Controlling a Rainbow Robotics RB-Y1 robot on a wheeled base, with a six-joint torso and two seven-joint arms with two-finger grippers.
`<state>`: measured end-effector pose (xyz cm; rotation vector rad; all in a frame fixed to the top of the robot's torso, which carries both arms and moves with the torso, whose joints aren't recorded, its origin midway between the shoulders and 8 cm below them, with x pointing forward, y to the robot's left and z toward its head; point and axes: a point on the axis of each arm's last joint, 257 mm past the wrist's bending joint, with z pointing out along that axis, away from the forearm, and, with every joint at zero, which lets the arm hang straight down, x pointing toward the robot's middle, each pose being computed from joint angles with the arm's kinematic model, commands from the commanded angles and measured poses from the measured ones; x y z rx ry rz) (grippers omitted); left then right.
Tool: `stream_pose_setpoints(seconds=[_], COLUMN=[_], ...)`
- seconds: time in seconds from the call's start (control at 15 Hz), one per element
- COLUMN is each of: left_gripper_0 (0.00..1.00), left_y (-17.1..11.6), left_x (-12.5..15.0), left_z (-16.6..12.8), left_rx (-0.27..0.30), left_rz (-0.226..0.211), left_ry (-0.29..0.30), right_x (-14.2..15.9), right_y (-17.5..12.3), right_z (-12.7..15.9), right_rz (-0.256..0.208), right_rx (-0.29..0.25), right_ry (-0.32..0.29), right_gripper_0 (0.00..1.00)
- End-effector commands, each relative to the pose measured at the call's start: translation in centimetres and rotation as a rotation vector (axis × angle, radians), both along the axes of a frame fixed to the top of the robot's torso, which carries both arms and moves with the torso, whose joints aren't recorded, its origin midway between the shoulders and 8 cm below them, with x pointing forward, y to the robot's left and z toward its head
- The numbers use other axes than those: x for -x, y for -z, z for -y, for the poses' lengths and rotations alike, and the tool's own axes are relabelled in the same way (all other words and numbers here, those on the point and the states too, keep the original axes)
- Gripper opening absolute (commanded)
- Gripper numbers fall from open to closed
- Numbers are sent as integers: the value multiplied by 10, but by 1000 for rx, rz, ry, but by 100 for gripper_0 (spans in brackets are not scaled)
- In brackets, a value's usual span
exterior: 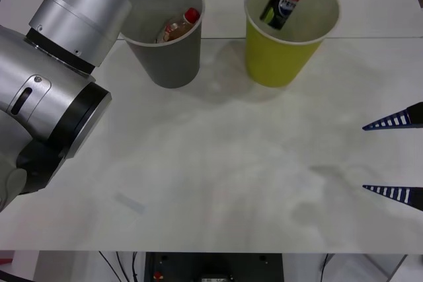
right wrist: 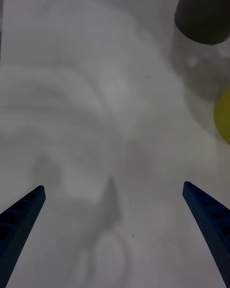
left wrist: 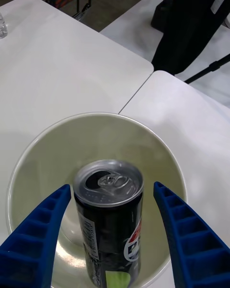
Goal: Put the can into the green bin and the plastic bottle into the gray bin
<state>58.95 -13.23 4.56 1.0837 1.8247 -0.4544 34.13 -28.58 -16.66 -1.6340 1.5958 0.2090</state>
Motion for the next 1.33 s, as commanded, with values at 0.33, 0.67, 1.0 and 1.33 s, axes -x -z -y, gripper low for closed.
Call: stream_pose_setpoints(seconds=[0.33, 0.67, 1.0, 1.33], left_gripper_0=[100, 100, 100, 100], left_y=[-15, -20, 1, 47], left_x=[9, 25, 61, 94], left_z=[-43, -120, -199, -252], left_rx=[17, 3, 1, -95], left_rz=[-58, -54, 7, 101], left_ry=[65, 99, 91, 113], right_x=[0, 0, 0, 0], right_y=[0, 0, 0, 0], right_z=[0, 0, 0, 0], right_rz=[0, 0, 0, 0], right_rx=[0, 0, 0, 0], right_ry=[0, 0, 0, 0], right_gripper_0=[100, 100, 100, 100])
